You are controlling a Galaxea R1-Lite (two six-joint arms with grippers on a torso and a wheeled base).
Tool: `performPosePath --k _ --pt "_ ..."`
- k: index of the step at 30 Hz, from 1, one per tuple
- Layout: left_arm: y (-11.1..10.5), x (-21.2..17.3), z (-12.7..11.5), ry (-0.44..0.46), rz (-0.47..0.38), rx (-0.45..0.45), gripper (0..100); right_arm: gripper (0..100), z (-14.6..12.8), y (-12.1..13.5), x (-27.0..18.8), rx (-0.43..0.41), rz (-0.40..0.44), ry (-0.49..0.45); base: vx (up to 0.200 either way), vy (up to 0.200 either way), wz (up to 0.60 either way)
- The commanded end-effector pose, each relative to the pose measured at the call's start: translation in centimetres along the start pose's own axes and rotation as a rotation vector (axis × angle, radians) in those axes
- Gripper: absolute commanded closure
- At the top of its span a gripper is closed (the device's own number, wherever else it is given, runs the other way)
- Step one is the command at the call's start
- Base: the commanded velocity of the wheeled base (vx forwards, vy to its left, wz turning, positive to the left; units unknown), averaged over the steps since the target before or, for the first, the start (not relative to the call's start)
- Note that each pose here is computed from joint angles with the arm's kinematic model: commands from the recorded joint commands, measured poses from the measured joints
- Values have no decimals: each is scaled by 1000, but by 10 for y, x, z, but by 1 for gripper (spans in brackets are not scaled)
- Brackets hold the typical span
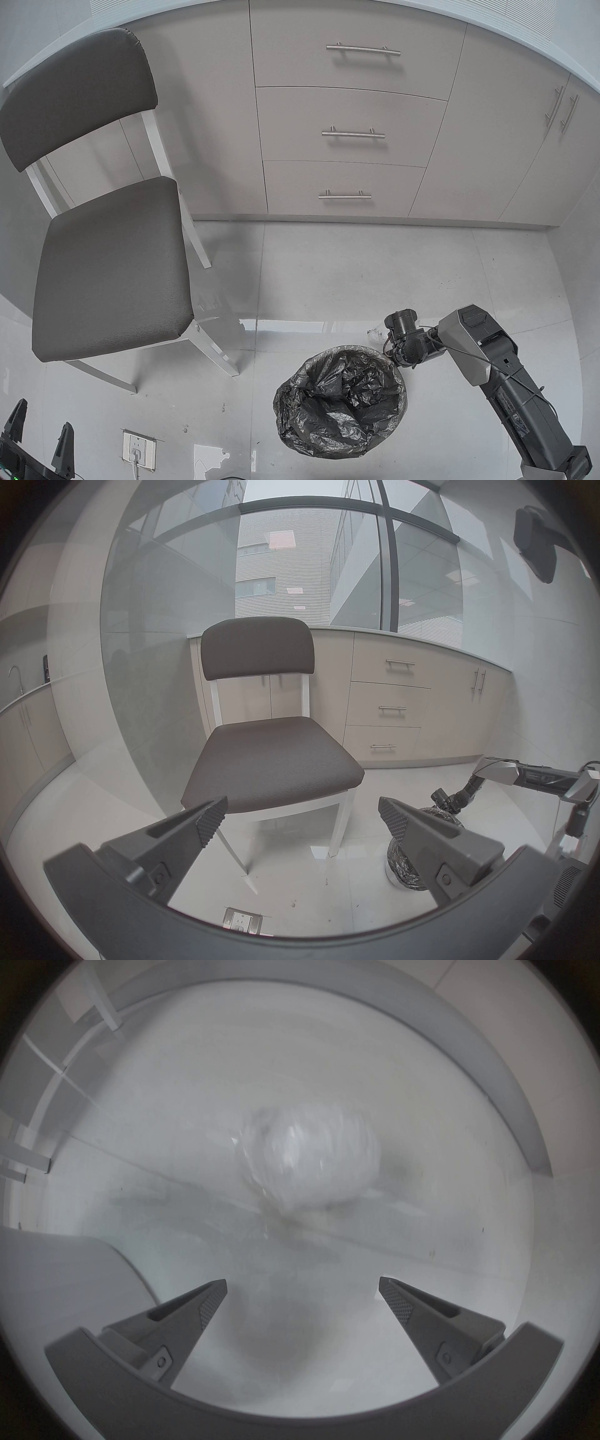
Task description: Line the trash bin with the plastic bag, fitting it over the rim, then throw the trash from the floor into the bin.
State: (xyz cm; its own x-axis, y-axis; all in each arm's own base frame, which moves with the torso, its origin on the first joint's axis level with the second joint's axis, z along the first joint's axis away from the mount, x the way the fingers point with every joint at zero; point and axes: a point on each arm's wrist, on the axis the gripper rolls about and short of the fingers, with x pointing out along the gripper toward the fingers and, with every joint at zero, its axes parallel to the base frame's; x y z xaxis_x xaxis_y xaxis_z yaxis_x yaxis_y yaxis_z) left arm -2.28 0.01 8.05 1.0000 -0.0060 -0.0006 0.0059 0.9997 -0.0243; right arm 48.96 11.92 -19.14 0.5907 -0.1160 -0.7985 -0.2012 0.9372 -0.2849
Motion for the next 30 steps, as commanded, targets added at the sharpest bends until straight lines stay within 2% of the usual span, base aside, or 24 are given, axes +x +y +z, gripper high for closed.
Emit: performPosePath --k 1,9,20,30 --pt "0 0 -4 2 0 0 0 0 9 -6 -2 -23 -23 -52 0 0 0" --pt "0 0 -4 2 0 0 0 0 35 -16 -16 -10 -65 -183 0 0 0" --pt "0 0 -4 2 0 0 0 0 37 4 -20 -36 -71 -189 0 0 0" --pt "0 0 -4 1 0 0 0 0 30 10 -15 -49 -81 -182 0 0 0"
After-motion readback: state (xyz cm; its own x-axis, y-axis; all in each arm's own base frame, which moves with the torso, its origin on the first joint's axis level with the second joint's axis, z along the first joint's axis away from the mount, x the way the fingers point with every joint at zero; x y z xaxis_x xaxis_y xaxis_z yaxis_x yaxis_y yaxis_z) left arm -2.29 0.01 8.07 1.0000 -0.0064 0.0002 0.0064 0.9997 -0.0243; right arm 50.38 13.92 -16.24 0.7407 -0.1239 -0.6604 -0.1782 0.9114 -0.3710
